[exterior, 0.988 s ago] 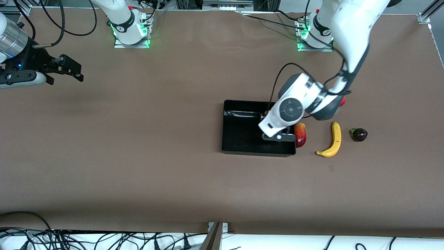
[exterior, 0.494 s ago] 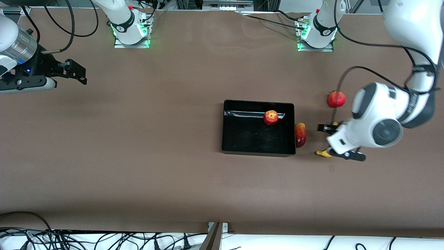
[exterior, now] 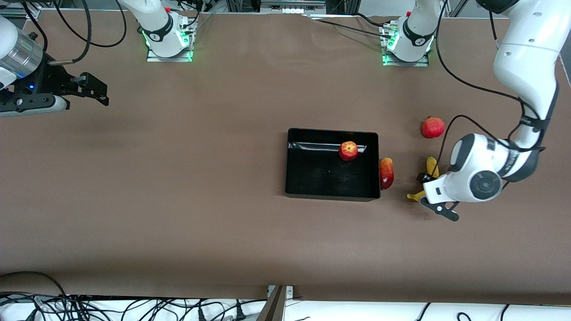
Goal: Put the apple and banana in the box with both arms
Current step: 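Grasp the yellow banana with the left gripper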
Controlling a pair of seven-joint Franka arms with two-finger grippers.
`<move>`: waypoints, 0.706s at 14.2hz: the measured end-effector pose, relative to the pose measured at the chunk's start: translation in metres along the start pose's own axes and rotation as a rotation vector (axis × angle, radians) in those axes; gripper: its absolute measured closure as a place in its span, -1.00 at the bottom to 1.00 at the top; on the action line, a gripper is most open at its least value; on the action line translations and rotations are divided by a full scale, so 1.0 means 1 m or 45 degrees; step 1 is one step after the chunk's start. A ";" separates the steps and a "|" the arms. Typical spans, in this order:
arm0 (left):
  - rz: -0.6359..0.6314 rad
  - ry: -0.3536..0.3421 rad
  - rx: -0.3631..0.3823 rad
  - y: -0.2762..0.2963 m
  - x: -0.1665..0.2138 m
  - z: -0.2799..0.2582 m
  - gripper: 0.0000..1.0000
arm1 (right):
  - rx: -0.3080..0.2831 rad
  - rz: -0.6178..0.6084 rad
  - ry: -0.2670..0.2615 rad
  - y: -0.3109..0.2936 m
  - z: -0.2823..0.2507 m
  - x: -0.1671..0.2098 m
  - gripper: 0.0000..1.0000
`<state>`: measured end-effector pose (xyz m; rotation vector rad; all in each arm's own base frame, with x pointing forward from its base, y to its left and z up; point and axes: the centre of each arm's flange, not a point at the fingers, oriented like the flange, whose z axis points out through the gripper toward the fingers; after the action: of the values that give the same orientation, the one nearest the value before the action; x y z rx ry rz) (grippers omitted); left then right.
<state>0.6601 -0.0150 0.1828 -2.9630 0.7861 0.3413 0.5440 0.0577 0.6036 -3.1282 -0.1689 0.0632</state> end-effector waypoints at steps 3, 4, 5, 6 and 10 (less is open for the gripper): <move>0.010 0.015 -0.016 -0.006 -0.008 0.016 0.00 | -0.001 0.002 -0.007 0.001 0.002 0.001 -1.00; 0.013 0.018 -0.014 -0.006 -0.009 0.013 0.23 | -0.001 0.000 -0.007 0.000 0.002 0.001 -1.00; 0.018 0.019 -0.013 -0.004 -0.008 0.008 0.30 | -0.001 -0.003 -0.007 -0.001 0.002 0.001 -1.00; 0.027 0.018 -0.011 0.000 -0.006 0.000 0.30 | -0.001 -0.006 -0.007 -0.003 0.002 0.001 -1.00; -0.013 -0.016 -0.039 0.042 0.004 -0.098 0.30 | -0.014 -0.007 -0.007 -0.002 0.002 0.001 -1.00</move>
<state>0.6624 -0.0645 0.2770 -2.9890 0.7707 0.3738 0.5444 0.0597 0.6016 -3.1386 -0.1781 0.0716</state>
